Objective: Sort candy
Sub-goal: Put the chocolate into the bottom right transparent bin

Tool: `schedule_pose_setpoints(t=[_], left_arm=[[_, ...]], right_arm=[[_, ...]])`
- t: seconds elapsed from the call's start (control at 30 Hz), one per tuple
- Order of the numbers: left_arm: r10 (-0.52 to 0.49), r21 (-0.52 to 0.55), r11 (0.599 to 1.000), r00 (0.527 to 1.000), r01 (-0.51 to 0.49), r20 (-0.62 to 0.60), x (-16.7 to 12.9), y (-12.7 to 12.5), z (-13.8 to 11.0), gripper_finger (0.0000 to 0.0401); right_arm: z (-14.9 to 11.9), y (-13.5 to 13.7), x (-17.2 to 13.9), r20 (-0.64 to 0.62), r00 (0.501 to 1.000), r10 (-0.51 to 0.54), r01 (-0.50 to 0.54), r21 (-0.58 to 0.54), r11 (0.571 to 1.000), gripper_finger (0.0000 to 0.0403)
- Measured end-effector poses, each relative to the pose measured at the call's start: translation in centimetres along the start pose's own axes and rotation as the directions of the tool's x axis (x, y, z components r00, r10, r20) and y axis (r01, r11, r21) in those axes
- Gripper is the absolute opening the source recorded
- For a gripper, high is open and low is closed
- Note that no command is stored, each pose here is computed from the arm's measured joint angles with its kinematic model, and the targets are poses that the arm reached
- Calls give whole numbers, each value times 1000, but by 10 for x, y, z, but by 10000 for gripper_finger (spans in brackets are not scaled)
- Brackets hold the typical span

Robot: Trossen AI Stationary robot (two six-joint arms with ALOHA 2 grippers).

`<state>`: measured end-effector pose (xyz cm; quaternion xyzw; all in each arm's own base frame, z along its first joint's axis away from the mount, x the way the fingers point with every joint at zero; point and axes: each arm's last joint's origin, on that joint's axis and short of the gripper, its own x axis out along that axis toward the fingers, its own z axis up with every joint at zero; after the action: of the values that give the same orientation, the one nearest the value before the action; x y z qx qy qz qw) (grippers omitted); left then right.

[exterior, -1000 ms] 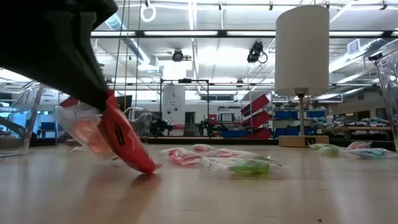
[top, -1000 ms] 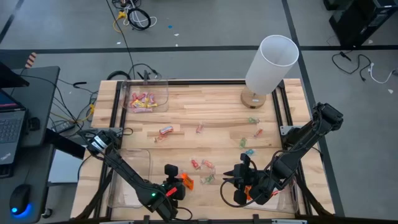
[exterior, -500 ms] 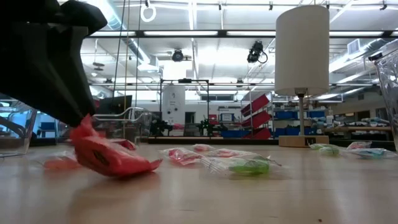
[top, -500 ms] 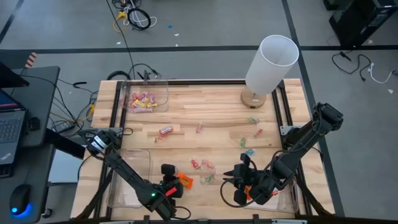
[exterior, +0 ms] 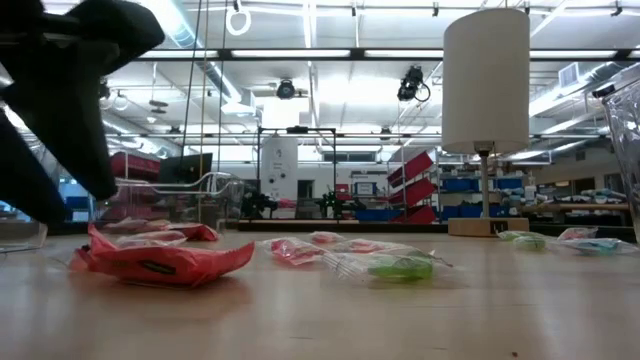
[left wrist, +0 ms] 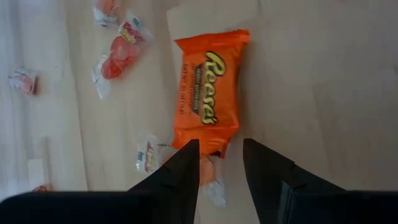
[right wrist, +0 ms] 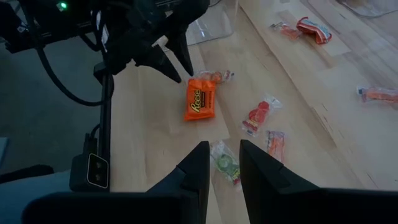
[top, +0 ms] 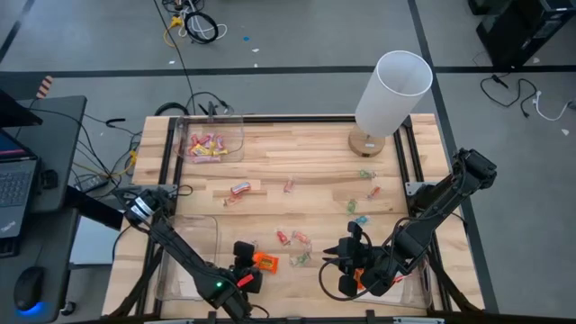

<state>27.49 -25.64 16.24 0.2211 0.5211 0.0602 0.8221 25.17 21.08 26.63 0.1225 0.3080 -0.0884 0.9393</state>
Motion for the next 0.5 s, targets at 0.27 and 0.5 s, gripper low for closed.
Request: schedule_pose_setpoints(t=[0.27,0.5], left_arm=[[7,-21,1000,999,-6,42,9,-3,-4,127],[-1,-44,999,995,5,100,26,-9,-16,127]], right_arm=[[0,0,0,0,1000,0,0,-4,1000,74],[0,0,0,0,1000,0,0,-1,1000,74]])
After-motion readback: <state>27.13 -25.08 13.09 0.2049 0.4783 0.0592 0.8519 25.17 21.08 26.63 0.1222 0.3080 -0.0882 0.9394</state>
